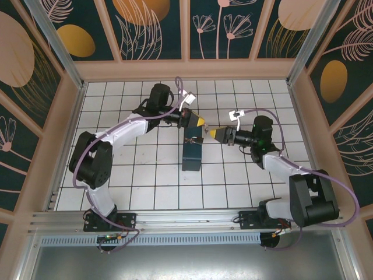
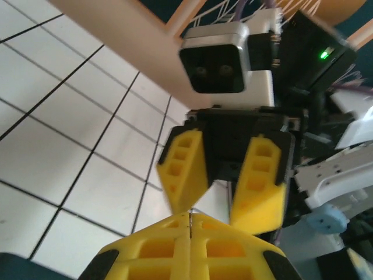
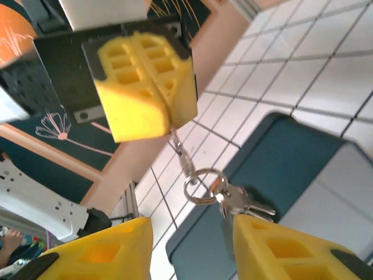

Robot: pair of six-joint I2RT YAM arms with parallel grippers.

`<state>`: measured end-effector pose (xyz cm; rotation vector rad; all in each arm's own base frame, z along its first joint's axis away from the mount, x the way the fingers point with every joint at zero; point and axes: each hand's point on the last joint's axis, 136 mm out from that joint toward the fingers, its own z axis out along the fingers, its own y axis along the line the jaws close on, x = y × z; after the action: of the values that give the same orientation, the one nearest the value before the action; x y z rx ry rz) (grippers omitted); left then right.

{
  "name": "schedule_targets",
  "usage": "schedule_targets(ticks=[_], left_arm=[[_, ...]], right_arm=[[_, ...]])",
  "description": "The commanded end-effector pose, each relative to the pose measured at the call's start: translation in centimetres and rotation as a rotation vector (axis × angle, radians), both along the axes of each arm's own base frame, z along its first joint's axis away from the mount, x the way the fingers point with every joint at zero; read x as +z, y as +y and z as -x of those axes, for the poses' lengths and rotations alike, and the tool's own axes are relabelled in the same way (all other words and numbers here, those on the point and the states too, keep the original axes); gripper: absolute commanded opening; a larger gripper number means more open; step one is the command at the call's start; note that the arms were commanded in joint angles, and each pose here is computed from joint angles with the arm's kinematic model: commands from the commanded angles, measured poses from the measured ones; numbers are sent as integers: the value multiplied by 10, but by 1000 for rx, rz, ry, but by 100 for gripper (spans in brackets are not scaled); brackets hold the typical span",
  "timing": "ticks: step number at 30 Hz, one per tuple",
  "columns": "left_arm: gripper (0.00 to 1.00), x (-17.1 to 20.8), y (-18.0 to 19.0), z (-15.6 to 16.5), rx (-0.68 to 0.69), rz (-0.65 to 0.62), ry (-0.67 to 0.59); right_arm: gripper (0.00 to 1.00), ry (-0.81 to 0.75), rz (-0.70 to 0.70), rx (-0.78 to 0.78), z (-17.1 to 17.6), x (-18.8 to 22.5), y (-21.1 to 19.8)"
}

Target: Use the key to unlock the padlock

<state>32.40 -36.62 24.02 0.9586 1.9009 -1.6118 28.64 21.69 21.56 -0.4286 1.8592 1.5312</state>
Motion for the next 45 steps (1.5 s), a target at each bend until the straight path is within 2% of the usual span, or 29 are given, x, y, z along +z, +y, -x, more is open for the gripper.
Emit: schedule_targets(ticks=[1, 5, 12, 29, 45], left_arm=[[0, 34, -2, 2, 15, 129, 14], [0, 32, -1, 2, 25, 132, 14], [0, 41, 0, 2, 47, 187, 21], [0, 44, 0, 1, 55, 211, 34], [0, 48, 2, 2, 71, 234, 30]], right_arm=[[42, -101, -148, -43, -9, 44, -8], [43, -114, -191, -39, -12, 55, -10], [43, -101, -197, -1, -10, 54, -6], [41, -107, -235, 67, -8, 62, 11], [24, -102, -268, 110, -3, 66, 19]])
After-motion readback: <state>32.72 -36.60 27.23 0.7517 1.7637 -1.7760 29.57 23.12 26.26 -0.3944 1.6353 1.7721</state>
